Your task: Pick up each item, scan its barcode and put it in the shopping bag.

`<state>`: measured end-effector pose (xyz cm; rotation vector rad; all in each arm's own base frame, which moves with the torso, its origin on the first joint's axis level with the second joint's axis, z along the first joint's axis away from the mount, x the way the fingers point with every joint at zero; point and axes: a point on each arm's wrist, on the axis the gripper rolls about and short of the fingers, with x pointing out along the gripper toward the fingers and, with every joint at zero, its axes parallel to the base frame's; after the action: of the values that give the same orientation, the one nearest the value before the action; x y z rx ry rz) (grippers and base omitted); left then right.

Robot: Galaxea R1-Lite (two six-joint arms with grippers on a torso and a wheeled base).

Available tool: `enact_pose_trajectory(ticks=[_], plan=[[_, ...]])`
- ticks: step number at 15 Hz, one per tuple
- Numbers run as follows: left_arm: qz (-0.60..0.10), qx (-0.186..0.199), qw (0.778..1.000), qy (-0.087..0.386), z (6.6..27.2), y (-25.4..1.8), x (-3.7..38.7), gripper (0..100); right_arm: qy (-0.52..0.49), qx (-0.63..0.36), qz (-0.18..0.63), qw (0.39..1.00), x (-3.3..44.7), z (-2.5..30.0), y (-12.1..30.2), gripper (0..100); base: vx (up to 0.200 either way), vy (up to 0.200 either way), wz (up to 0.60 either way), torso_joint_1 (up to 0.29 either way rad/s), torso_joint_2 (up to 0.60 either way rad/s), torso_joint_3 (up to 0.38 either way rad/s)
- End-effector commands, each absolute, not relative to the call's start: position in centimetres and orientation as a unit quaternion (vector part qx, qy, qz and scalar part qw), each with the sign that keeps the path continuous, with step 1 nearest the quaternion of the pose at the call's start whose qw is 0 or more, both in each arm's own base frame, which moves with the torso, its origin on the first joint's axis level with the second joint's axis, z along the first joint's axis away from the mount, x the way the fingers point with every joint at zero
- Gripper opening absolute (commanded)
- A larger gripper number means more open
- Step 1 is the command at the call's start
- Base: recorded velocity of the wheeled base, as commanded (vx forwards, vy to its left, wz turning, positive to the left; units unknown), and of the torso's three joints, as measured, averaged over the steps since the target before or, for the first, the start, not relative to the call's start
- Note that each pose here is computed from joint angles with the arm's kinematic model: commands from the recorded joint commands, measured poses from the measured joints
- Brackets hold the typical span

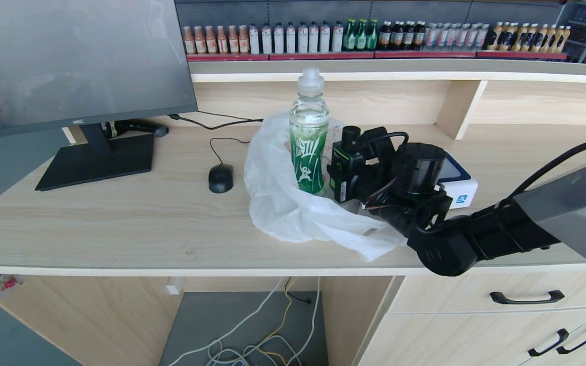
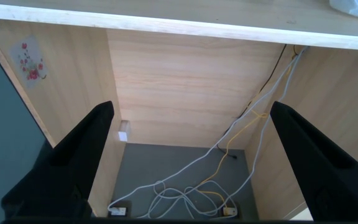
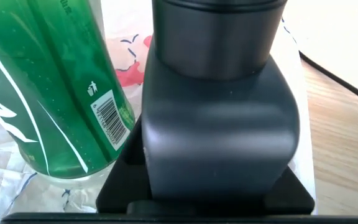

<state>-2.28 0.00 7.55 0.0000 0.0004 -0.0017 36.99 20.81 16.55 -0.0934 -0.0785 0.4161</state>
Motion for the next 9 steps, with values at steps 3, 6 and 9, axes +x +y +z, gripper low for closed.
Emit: enact_pose_trajectory(ticks=[3,6,9], plan=[[-0.001,0.0,1.0,0.0,7.5,0.0,-2.3,100,-0.036,-0.048,0.206,0.977,37.0,15.8,20.8,0,0.0,0.0,0.0,0.0,0.0,0.0],[-0.001,0.0,1.0,0.0,7.5,0.0,-2.3,100,-0.034,-0.049,0.205,0.977,36.9,15.7,20.7,100,0.0,0.0,0.0,0.0,0.0,0.0],[-0.001,0.0,1.0,0.0,7.5,0.0,-2.3,100,-0.051,-0.044,0.205,0.976,36.9,16.8,20.9,100,0.0,0.0,0.0,0.0,0.0,0.0]])
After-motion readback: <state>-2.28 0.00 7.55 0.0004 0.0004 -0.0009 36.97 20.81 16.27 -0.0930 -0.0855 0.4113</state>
